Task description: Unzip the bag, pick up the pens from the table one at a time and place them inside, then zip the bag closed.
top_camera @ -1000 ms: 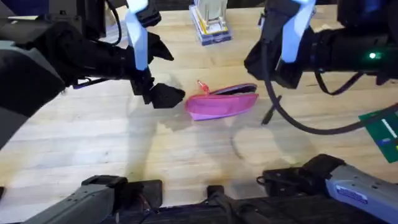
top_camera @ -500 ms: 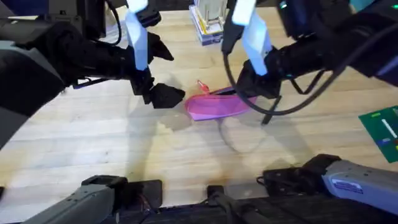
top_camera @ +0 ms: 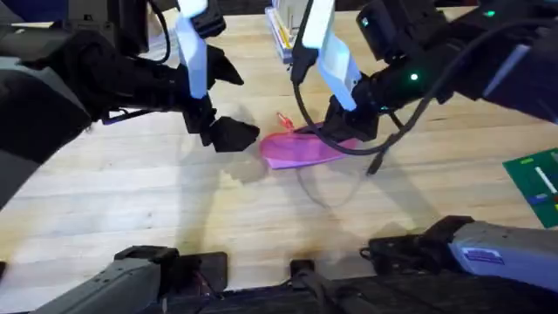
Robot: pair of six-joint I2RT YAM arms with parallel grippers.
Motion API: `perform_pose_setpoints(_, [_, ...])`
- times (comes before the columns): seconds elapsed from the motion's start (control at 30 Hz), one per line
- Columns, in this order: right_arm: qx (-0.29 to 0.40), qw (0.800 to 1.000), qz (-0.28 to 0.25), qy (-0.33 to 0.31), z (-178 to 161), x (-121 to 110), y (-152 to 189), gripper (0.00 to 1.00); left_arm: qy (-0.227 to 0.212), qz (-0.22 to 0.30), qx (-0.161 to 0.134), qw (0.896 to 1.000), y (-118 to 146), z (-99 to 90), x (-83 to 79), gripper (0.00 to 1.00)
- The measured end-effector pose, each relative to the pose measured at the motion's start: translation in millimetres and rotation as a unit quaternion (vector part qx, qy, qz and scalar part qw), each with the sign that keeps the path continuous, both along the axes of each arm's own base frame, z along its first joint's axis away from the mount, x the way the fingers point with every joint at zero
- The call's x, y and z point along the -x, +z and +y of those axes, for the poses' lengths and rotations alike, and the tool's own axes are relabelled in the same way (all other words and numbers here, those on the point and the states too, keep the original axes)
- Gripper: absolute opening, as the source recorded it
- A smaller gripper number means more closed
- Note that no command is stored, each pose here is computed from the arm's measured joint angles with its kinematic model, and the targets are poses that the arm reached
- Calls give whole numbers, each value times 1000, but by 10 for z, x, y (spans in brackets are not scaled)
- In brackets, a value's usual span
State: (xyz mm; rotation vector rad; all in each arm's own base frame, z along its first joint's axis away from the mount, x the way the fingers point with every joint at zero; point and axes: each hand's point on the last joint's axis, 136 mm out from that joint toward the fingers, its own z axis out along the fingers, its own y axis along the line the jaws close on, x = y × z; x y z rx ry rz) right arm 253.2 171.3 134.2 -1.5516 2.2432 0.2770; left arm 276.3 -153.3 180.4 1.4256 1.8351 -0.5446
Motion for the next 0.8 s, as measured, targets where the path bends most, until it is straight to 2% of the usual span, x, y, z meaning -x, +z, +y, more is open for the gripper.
perform_pose_setpoints(0.47, [4, 998, 60, 7, 99, -27, -364, 32, 0, 0, 0, 1000, 0, 0, 0, 993])
perform_pose_setpoints(0.8, [-17, 998, 43, 52, 196, -37, -321, 32, 0, 0, 0, 1000, 0, 0, 1, 993])
